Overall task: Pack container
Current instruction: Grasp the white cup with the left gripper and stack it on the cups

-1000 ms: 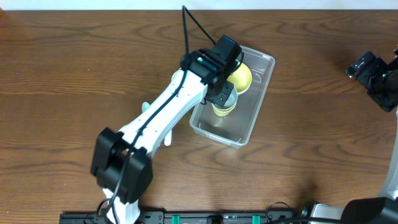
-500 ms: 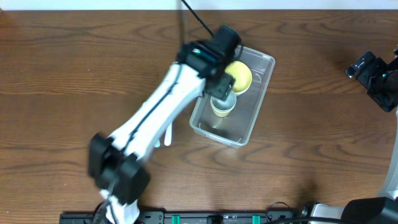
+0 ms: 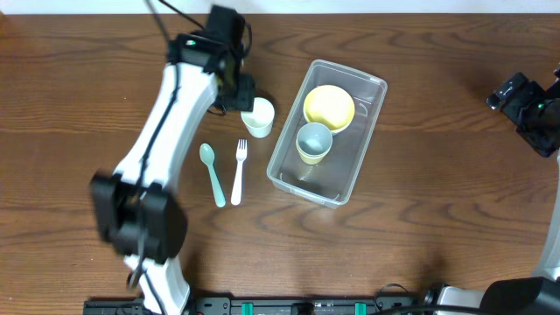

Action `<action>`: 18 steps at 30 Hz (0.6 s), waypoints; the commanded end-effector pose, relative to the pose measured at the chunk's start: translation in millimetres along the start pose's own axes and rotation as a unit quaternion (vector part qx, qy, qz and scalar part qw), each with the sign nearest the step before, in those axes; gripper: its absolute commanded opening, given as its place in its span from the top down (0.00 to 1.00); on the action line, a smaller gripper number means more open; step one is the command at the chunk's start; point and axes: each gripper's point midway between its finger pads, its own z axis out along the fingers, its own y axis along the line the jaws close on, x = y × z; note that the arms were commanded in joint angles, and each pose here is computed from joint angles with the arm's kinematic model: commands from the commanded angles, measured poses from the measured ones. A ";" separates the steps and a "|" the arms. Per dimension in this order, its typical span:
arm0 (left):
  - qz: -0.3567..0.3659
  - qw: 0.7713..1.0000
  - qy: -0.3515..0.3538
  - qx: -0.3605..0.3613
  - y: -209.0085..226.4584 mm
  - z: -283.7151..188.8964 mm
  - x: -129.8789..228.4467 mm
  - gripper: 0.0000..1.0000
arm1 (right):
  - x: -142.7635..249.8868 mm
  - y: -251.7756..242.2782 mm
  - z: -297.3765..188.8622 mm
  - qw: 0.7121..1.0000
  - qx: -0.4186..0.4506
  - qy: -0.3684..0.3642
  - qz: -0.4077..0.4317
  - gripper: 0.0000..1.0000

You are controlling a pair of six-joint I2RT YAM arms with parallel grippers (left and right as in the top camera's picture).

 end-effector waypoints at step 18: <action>-0.009 0.999 0.033 0.025 -8.5 0.4 7.1 0.94 | -2.1 -1.1 -3.0 1.000 0.000 -0.005 0.001 0.01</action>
